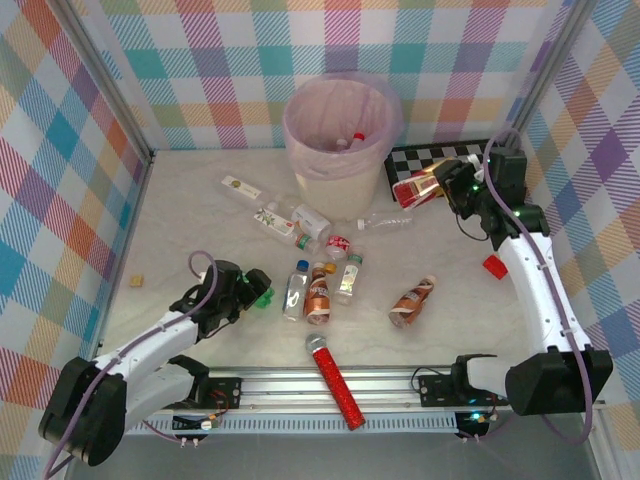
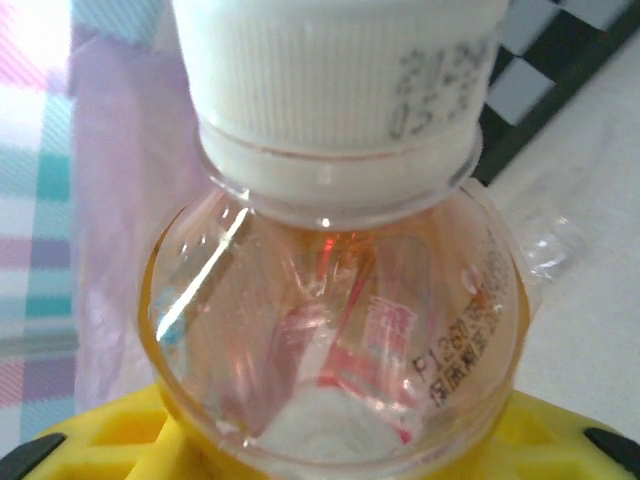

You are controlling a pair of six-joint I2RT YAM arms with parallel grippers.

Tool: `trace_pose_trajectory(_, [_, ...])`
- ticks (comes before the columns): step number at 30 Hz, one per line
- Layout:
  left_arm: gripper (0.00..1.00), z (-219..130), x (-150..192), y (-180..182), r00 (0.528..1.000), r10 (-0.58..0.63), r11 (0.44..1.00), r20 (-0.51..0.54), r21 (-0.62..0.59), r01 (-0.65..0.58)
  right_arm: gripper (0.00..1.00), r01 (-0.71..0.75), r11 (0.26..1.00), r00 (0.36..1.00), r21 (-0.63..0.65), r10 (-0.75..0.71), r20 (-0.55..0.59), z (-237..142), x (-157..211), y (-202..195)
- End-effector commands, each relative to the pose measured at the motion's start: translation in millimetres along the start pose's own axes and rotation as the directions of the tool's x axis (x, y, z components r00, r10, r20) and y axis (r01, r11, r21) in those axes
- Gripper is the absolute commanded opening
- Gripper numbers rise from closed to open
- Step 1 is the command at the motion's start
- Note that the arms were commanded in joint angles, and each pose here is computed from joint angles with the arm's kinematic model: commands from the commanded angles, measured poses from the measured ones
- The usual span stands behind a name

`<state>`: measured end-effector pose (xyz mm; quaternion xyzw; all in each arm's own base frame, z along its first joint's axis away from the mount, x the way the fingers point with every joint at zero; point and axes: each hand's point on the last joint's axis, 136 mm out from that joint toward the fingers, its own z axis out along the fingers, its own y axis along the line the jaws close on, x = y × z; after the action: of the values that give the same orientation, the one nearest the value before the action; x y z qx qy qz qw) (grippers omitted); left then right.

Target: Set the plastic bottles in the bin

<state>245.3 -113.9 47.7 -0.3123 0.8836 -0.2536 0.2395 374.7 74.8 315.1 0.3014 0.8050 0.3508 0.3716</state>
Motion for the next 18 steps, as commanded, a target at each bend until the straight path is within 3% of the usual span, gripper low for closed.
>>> trace_pose_trajectory(1, [0.86,5,-2,-5,1.000,-0.004,1.000,0.002,0.026,0.003,0.44,0.315,0.932,0.948,-0.177,-0.316,0.024,-14,2,65])
trace_pose_trajectory(5, [0.80,11,-2,-4,1.000,-0.002,1.000,0.001,0.017,0.002,0.44,0.461,0.852,0.886,-0.249,-0.457,0.078,-20,3,109])
trace_pose_trajectory(12, [0.70,14,-5,0,1.000,0.014,1.000,0.015,-0.002,-0.014,0.45,0.600,0.729,0.797,-0.331,-0.579,0.171,-10,-3,162])
trace_pose_trajectory(18, [0.62,5,-7,2,0.999,0.042,0.999,0.025,-0.022,-0.042,0.48,0.762,0.581,0.639,-0.285,-0.746,0.186,24,7,193])
